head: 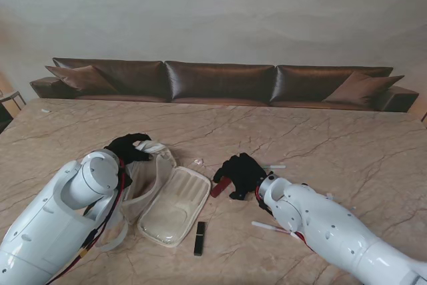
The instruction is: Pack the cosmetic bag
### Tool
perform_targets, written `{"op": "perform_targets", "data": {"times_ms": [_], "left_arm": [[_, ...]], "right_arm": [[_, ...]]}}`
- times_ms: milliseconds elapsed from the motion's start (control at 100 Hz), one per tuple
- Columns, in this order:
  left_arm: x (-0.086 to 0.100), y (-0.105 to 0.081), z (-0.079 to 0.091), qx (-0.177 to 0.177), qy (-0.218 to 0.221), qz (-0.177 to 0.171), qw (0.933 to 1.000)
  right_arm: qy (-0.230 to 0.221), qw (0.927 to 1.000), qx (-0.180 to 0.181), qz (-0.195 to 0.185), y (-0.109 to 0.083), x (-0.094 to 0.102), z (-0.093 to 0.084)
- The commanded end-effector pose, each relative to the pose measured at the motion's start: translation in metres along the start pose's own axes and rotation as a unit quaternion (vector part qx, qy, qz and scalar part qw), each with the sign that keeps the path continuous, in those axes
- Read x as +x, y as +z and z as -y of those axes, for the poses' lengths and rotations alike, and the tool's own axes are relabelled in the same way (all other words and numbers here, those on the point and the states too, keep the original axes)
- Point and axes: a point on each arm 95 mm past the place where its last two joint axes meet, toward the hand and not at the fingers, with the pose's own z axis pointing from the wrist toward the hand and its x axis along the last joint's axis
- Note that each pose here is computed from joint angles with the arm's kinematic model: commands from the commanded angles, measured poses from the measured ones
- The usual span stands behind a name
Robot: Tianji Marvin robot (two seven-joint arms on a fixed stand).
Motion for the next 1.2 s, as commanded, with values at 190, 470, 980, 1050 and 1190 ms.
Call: {"op": "perform_targets", "data": {"times_ms": [190,470,980,1050,1190], "left_arm": [[-0.001,-0.001,-0.01,-0.013,-0.005,-0.002,0.9999],[-0.001,-0.002,-0.009,-0.012,-0.01,-0.001,0.9999],[-0.001,-0.002,-0.009,-0.013,-0.007,0.0,0.9999],[0.0,-0.003,-0.009,-0.014,-0.005,-0.002,0.9999],[0.004,-0.003,-0.009,-0.014,-0.006,-0.004,0.9999]], "right_arm": [[-0.01,0.9999,-0.01,-0.002,0.011,0.002,0.006],[-0.038,0.9988,-0.018,-0.025,0.014,0.001,0.003],[-0.025,0.9944,-0.101,-0.019,0.005,0.013,-0.036],[-0.025,0.9922,-0.12,-0.023,0.007,0.019,-0.046],[-0.02,0.9843,-0.172,-0.036,0.019,0.037,-0.066]]}}
